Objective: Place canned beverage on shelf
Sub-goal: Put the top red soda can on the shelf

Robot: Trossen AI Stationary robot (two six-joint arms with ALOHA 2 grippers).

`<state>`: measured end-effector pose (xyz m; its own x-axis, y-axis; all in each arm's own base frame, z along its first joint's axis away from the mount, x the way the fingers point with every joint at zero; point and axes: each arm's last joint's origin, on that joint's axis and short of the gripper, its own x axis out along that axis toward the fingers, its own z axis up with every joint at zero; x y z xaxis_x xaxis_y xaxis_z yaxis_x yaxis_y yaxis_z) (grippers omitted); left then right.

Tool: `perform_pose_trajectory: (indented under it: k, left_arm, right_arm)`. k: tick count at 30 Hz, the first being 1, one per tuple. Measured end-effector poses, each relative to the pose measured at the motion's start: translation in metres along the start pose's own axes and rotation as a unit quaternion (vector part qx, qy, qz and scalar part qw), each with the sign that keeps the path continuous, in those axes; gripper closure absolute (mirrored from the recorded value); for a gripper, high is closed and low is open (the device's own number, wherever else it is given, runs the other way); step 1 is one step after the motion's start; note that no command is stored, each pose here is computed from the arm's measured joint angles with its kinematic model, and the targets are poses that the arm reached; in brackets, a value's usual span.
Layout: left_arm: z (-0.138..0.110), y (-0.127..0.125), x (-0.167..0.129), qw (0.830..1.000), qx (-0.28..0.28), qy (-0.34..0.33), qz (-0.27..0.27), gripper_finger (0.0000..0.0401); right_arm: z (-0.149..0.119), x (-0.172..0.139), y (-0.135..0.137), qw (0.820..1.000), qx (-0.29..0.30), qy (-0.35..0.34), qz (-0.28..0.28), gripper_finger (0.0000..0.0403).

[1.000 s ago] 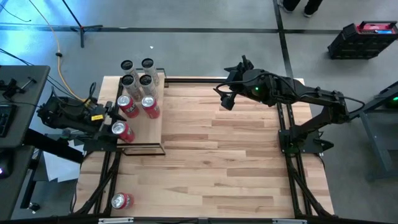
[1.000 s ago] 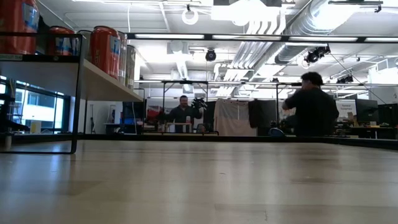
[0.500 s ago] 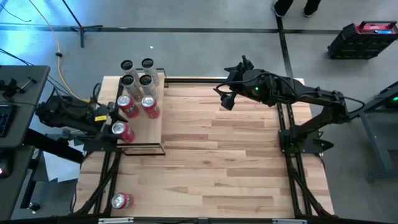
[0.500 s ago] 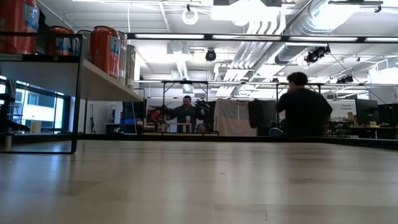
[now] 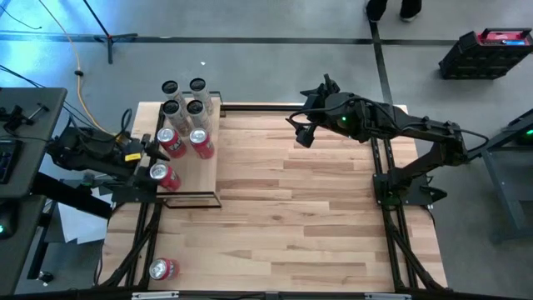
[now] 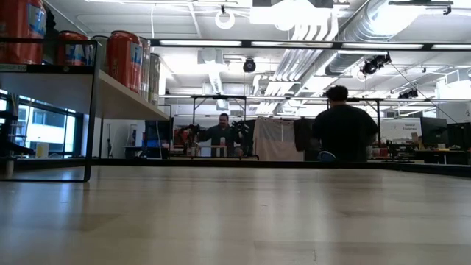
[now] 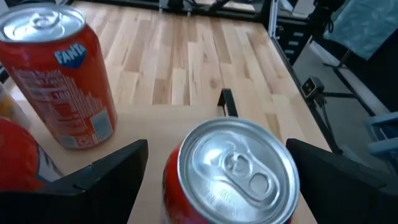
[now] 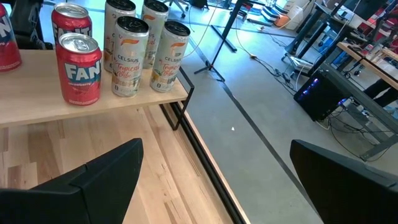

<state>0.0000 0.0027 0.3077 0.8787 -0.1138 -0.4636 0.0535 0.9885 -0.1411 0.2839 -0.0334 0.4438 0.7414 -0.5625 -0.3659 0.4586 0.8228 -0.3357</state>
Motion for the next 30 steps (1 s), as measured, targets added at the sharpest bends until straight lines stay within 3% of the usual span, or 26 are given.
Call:
perform_pose_trajectory:
  k: [13, 30]
  left_arm:
    - [0.0009, -0.0005, -0.0003, 1.0, 0.001, -0.004, -0.006, 0.0117]
    - [0.0019, -0.0037, -0.0008, 0.991, 0.119, -0.008, -0.059, 0.0125]
  right_arm:
    - [0.0, 0.0, 0.0001, 1.0, 0.0, 0.0, 0.0, 0.0011]
    - [0.0, 0.0, 0.0, 1.0, 0.0, 0.0, 0.0, 0.0011]
